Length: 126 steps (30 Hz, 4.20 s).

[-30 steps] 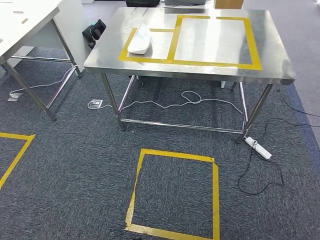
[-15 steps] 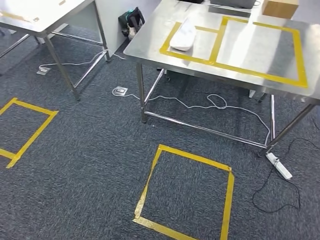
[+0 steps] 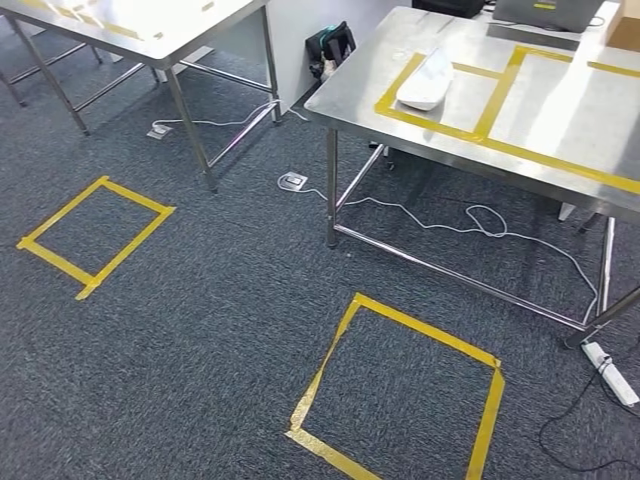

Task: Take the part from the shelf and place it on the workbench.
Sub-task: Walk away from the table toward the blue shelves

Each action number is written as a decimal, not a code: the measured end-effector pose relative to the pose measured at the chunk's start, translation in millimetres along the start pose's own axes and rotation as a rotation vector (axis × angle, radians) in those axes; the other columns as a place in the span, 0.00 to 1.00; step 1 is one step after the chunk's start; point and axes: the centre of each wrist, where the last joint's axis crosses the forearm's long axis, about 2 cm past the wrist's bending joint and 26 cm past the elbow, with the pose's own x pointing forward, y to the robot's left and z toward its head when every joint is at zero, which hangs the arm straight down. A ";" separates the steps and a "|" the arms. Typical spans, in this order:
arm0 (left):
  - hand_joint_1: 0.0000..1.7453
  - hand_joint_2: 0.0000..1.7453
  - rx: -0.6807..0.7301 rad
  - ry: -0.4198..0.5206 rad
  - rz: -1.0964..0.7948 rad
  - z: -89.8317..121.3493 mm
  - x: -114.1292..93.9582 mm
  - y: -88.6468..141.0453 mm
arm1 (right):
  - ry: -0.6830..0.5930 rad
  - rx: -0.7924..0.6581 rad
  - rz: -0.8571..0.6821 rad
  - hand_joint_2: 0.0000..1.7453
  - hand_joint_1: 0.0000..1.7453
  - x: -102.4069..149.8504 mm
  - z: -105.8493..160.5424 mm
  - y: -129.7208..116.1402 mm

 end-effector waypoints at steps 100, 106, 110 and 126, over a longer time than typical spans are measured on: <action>0.00 0.00 -0.063 0.024 -0.014 5.6 5.0 -16.2 | -0.004 -0.048 0.022 0.00 0.00 6.6 0.4 -0.3; 0.00 0.00 -0.064 0.028 -0.015 5.6 6.2 -16.4 | -0.020 -0.049 0.014 0.00 0.00 11.3 -2.6 -2.2; 0.00 0.00 -0.063 0.027 -0.015 5.1 8.7 -15.2 | -0.020 -0.042 0.011 0.00 0.00 11.5 -4.0 -1.4; 0.00 0.00 -0.073 0.030 -0.031 5.5 7.9 -16.3 | -0.029 -0.037 0.010 0.00 0.00 13.1 -8.9 -1.3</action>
